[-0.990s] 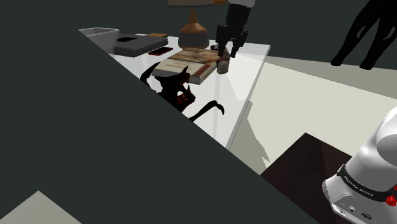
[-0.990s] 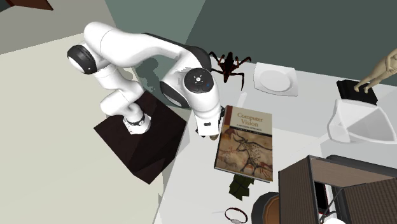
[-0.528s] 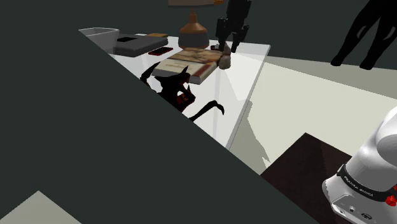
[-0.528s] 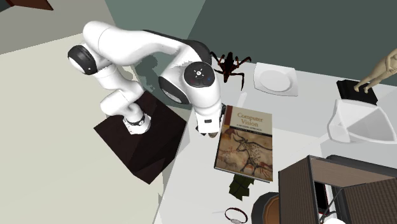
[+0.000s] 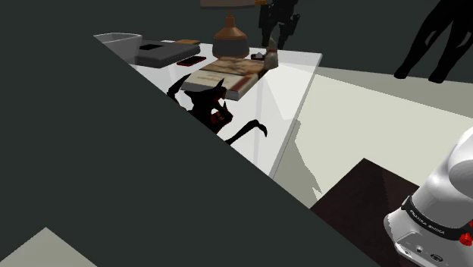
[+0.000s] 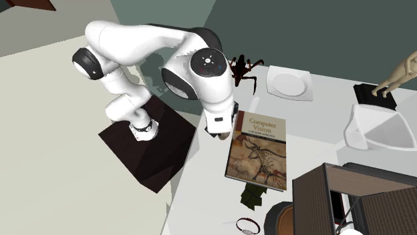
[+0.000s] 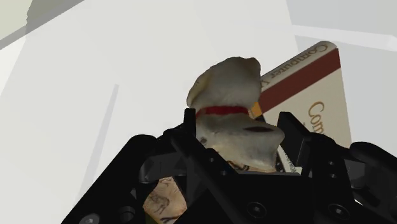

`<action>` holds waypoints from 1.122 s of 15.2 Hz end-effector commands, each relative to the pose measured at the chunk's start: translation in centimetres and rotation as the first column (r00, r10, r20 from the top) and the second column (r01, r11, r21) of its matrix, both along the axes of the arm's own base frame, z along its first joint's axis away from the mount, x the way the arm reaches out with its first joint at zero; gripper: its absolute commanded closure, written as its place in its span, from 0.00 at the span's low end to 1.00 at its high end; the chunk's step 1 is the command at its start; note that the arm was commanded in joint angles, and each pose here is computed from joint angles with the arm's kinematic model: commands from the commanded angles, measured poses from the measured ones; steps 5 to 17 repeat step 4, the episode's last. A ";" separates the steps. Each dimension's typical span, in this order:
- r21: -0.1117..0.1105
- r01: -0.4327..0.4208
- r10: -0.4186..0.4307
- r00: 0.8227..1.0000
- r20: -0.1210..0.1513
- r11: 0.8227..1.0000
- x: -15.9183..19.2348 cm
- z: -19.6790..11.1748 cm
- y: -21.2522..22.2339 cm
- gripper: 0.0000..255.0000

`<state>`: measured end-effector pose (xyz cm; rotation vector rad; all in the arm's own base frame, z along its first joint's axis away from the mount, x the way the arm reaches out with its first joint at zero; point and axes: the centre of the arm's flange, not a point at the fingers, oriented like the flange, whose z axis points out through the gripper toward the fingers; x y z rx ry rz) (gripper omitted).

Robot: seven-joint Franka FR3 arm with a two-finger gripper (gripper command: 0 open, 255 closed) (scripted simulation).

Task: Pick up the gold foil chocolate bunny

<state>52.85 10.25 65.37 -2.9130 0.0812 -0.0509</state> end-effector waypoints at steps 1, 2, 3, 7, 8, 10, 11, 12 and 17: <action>0.000 0.000 0.000 1.000 0.000 1.000 0.0 1.0 0.1 1.00; 0.000 0.000 0.000 1.000 0.000 1.000 0.0 1.6 0.1 1.00; 0.000 0.000 0.000 1.000 0.000 1.000 0.0 1.6 0.1 1.00; 0.000 0.000 0.000 1.000 0.000 1.000 0.0 1.6 0.1 1.00; 0.000 0.000 0.000 1.000 0.000 1.000 0.0 1.6 0.1 1.00; 0.000 0.000 0.000 1.000 0.000 1.000 0.0 1.6 0.1 1.00; 0.000 0.000 0.000 1.000 0.000 1.000 0.0 1.6 0.1 1.00; 0.000 0.000 0.000 1.000 0.000 1.000 0.0 1.6 0.1 1.00; 0.000 0.000 0.000 1.000 0.000 1.000 0.0 1.6 0.1 1.00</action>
